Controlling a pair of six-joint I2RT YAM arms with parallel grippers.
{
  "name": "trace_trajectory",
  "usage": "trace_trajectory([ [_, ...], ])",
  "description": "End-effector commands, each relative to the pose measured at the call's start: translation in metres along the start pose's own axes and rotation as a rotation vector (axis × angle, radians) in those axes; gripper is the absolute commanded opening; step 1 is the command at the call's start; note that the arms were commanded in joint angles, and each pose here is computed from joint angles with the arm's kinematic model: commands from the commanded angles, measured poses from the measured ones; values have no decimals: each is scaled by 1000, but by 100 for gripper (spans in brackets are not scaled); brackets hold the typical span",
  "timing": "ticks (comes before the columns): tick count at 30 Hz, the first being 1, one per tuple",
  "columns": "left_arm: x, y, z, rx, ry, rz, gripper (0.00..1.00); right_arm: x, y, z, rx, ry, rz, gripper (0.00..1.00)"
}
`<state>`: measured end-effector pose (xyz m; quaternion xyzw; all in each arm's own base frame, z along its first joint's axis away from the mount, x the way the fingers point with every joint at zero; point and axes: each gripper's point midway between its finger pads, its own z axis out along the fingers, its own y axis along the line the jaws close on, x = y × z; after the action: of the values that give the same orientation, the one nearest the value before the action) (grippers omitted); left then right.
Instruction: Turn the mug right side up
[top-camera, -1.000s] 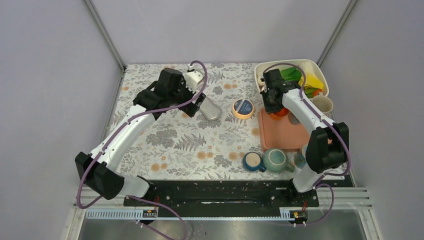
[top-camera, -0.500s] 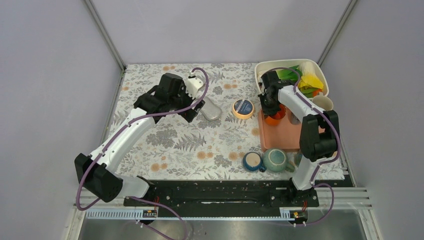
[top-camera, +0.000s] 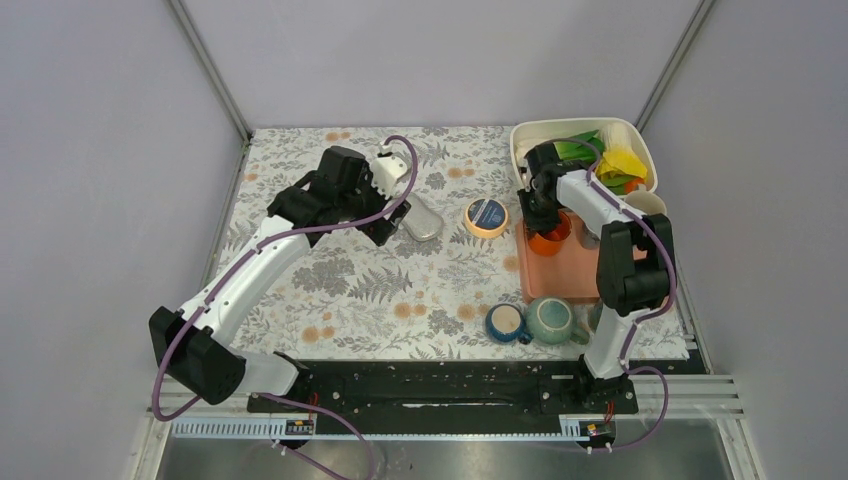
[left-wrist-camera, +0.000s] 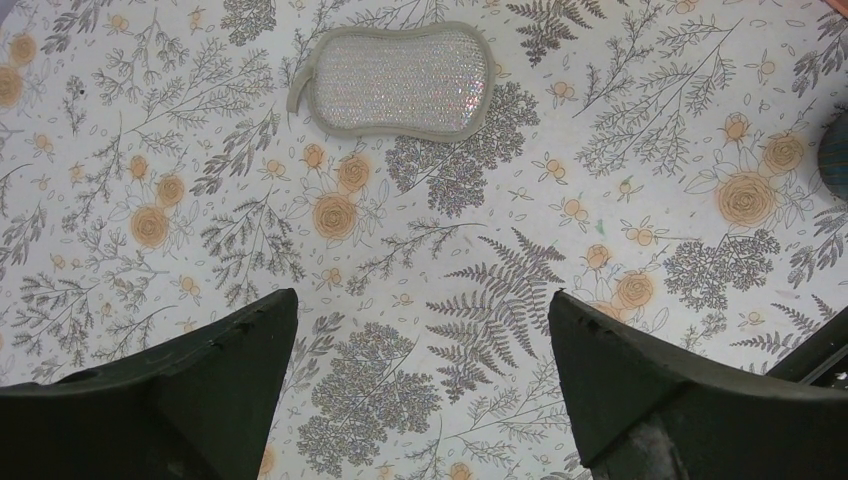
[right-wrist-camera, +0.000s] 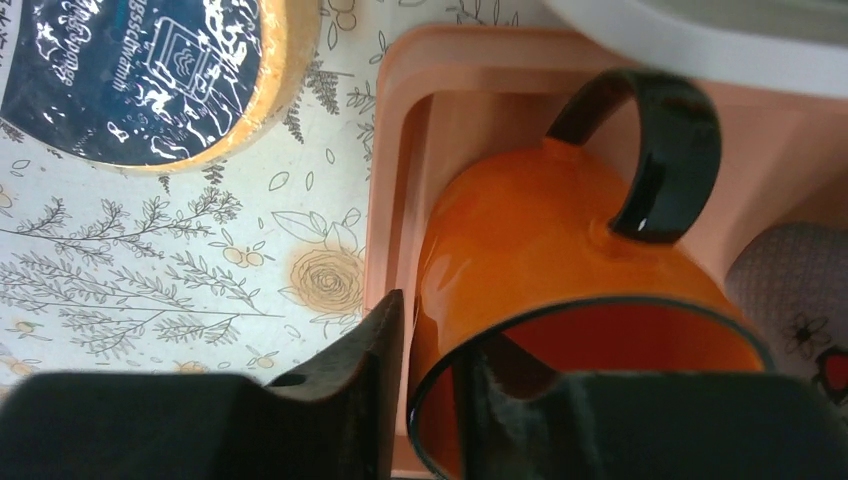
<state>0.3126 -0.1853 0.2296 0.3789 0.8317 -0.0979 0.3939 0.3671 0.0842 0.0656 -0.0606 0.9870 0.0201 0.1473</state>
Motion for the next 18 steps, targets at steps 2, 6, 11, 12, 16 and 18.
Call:
trace_trajectory([
  [2, -12, -2, -3, 15, -47, 19, 99, -31, 0, -22, -8, -134, 9, 45],
  [6, -11, -10, -3, 50, -44, 27, 99, -30, -2, -45, -3, -167, 8, 63],
  [11, -10, -49, -1, 161, -34, 117, 99, -30, 5, -88, -50, -260, 15, 72],
  [12, -9, -62, -1, 195, -32, 153, 99, -28, 9, -96, -74, -276, 13, 74],
  [16, -1, -140, 2, 373, -15, 336, 99, -16, 18, -121, -140, -334, -4, 95],
  [18, 6, -179, 5, 453, 0, 415, 99, -9, 16, -125, -130, -350, -4, 99],
])
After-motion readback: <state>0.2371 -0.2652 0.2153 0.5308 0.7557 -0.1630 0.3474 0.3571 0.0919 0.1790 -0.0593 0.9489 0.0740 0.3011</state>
